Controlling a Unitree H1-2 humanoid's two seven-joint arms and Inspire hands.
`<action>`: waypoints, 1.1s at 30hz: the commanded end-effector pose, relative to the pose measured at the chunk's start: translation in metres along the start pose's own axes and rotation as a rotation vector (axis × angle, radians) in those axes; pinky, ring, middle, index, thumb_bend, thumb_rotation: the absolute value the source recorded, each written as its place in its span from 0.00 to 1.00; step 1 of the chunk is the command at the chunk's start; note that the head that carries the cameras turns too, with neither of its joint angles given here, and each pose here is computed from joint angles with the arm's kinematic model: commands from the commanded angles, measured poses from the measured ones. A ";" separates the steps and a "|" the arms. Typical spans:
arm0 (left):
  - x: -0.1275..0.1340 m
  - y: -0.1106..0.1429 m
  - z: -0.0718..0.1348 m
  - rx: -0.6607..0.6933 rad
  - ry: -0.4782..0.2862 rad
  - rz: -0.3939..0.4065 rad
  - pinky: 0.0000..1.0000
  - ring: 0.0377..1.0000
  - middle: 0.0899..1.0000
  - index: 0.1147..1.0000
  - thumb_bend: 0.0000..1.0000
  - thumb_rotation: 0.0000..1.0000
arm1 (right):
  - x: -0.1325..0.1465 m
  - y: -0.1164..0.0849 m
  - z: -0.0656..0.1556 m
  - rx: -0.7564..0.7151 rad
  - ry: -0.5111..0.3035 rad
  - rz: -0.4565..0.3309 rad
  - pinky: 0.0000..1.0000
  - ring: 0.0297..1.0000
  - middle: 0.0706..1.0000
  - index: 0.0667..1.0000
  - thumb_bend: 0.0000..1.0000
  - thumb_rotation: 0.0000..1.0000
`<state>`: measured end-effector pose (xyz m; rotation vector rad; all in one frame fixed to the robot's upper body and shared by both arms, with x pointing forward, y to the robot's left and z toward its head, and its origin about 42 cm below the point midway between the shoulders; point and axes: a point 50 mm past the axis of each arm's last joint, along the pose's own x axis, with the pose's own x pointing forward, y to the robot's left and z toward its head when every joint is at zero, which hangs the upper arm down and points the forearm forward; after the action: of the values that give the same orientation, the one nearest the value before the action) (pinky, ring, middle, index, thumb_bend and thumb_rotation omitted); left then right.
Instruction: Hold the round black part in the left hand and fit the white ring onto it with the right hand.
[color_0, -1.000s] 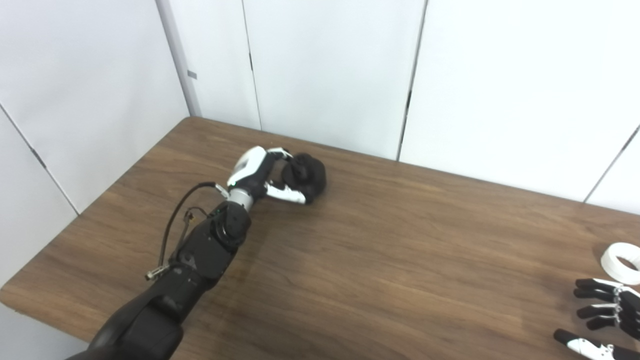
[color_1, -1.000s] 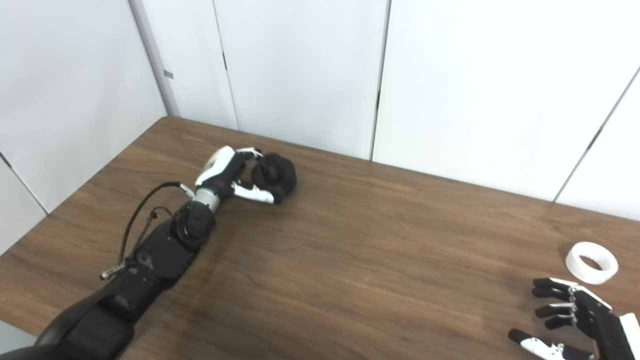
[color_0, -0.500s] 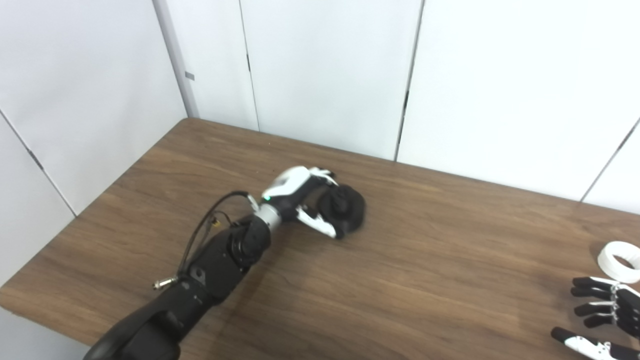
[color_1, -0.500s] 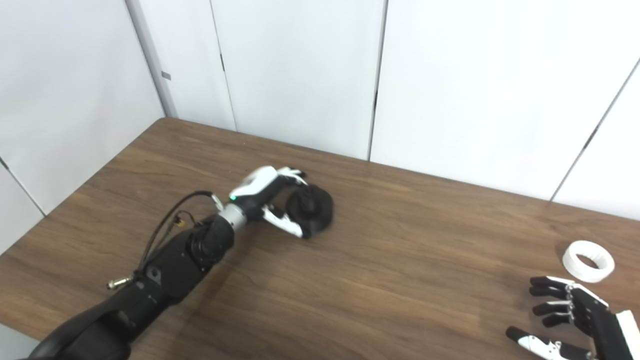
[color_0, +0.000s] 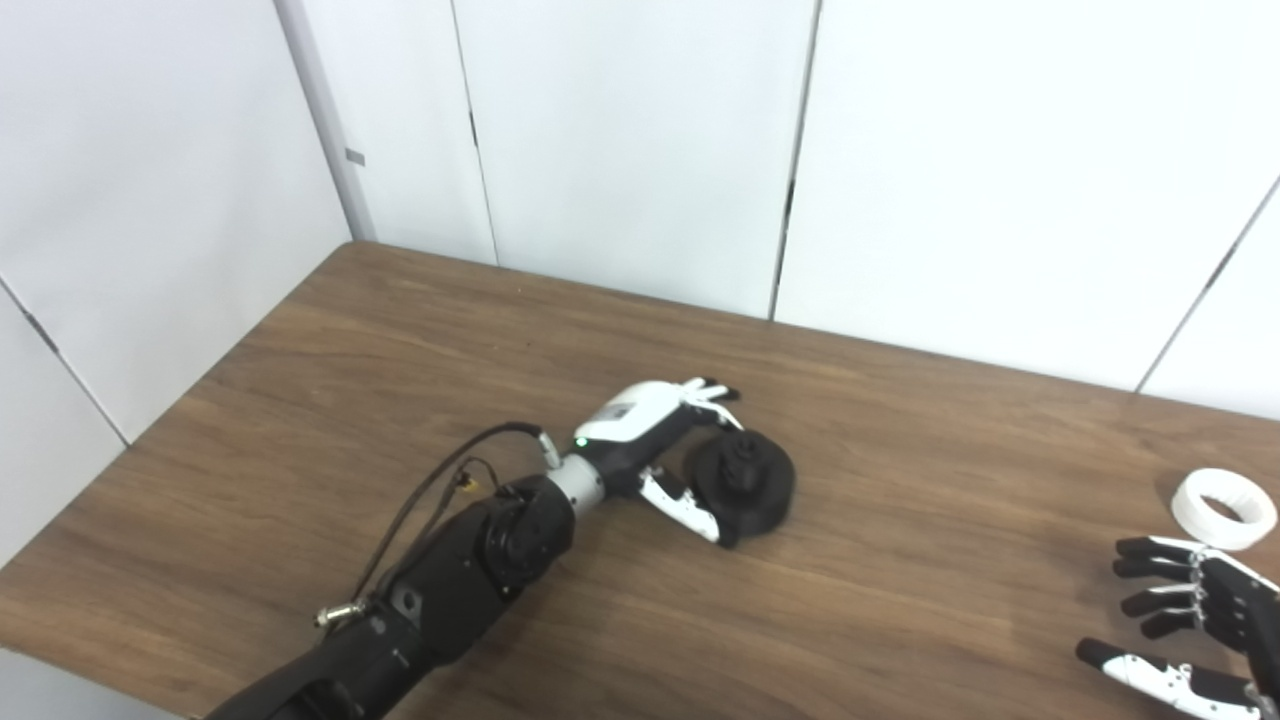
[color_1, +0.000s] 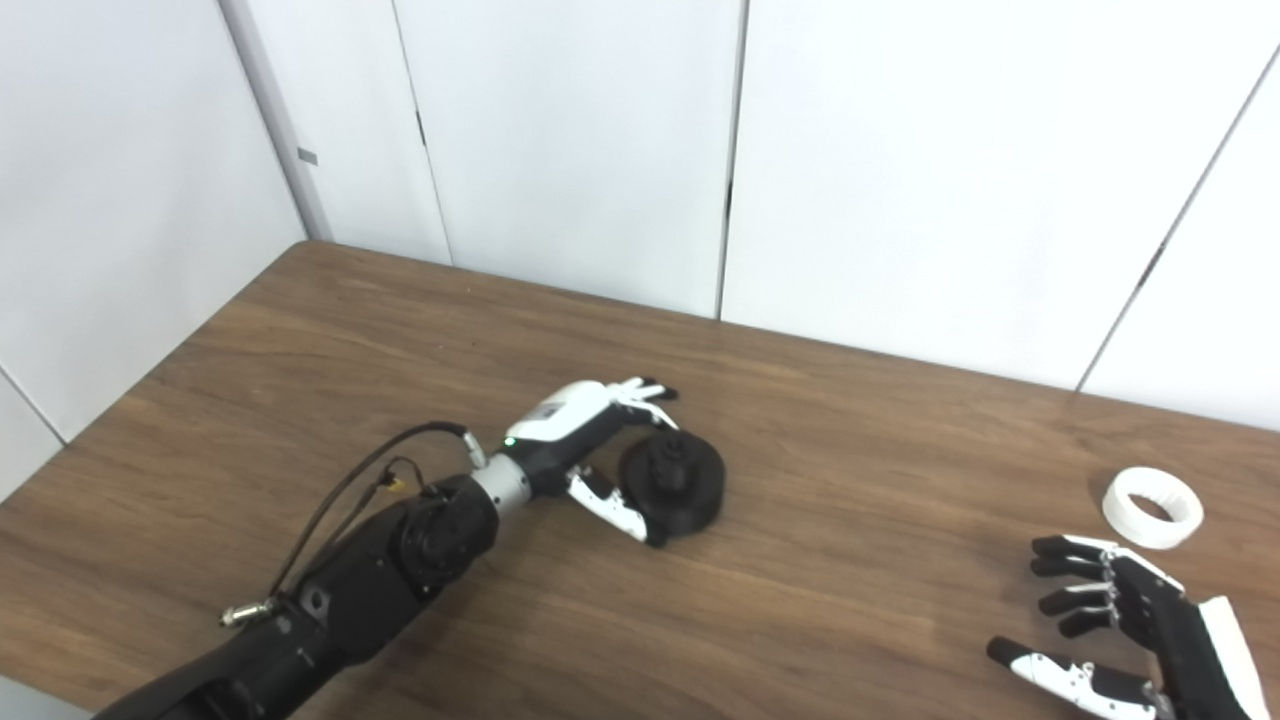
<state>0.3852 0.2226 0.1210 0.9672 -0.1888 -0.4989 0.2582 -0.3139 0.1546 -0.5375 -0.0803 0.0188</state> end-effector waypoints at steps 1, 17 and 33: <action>-0.006 -0.034 0.010 0.040 -0.019 -0.163 1.00 1.00 0.96 0.42 0.52 0.07 | 0.009 -0.009 0.017 -0.016 -0.099 -0.043 0.46 0.53 0.63 0.64 0.68 0.04; -0.017 -0.091 0.072 0.080 -0.260 -0.369 1.00 1.00 0.95 0.42 0.52 0.08 | 0.011 -0.008 0.019 -0.005 -0.104 -0.047 0.45 0.52 0.63 0.64 0.68 0.01; -0.026 -0.083 0.065 0.079 -0.261 -0.382 1.00 1.00 0.96 0.42 0.52 0.08 | 0.016 -0.004 0.034 -0.001 -0.138 -0.051 0.45 0.52 0.64 0.64 0.68 0.03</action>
<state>0.3284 0.1335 0.1159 0.9199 -0.3632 -0.8549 0.2630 -0.3044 0.1650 -0.5358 -0.1229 0.0159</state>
